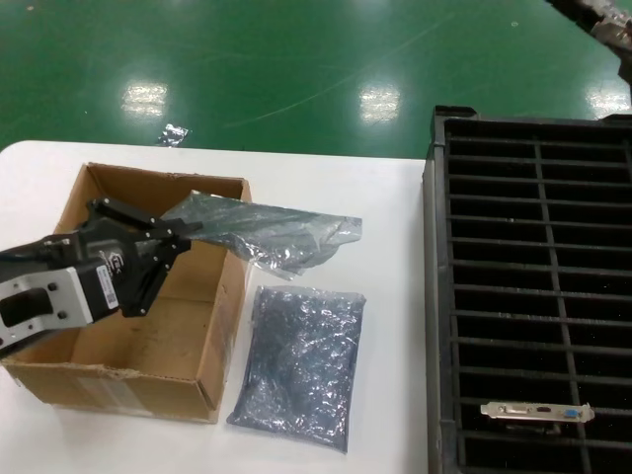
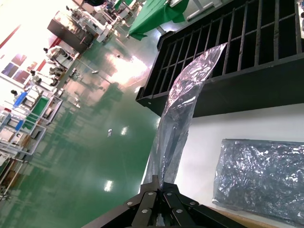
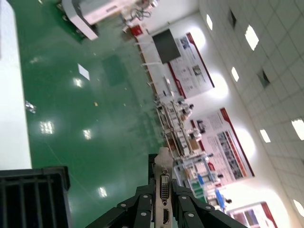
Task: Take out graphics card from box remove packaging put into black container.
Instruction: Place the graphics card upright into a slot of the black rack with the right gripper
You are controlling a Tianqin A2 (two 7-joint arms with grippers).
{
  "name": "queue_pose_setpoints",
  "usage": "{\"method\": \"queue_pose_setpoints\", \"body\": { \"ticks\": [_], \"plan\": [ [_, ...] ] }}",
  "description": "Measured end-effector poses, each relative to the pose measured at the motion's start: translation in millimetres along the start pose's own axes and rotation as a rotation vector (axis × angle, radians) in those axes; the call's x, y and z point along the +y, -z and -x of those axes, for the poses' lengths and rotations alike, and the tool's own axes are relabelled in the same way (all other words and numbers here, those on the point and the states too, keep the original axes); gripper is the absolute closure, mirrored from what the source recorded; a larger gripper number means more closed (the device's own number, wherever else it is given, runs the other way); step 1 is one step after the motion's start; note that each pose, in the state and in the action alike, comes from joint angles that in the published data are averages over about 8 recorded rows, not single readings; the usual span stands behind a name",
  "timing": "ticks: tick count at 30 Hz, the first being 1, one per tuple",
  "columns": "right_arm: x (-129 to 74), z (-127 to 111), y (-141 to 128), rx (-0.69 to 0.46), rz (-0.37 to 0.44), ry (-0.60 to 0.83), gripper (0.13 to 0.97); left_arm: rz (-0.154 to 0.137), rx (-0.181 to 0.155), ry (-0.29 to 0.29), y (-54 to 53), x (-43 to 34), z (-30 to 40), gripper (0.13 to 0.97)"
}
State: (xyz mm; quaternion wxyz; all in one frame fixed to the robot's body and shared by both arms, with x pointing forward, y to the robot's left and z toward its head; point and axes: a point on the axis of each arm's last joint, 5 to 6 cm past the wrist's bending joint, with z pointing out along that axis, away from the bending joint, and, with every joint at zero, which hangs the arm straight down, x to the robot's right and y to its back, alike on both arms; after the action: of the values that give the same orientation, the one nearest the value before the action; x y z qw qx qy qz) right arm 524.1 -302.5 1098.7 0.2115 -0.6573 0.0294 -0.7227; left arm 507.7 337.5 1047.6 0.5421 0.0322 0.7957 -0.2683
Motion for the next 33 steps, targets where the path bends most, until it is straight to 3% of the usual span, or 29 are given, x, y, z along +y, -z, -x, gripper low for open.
{"method": "queue_pose_setpoints", "body": {
  "ticks": [12, 27, 33],
  "plan": [
    [-2.0, -0.2, 15.6, -0.088, -0.109, 0.044, 0.907, 0.000, 0.000, 0.000, 0.0, 0.0, 0.0, 0.958],
    [7.7, 29.5, 26.3, -0.254, -0.199, 0.067, 0.907, 0.000, 0.000, 0.000, 0.0, 0.0, 0.0, 0.958],
    [6.9, 38.6, 30.8, -0.322, -0.272, 0.046, 0.907, 0.000, 0.000, 0.000, 0.0, 0.0, 0.0, 0.958]
  ]
}}
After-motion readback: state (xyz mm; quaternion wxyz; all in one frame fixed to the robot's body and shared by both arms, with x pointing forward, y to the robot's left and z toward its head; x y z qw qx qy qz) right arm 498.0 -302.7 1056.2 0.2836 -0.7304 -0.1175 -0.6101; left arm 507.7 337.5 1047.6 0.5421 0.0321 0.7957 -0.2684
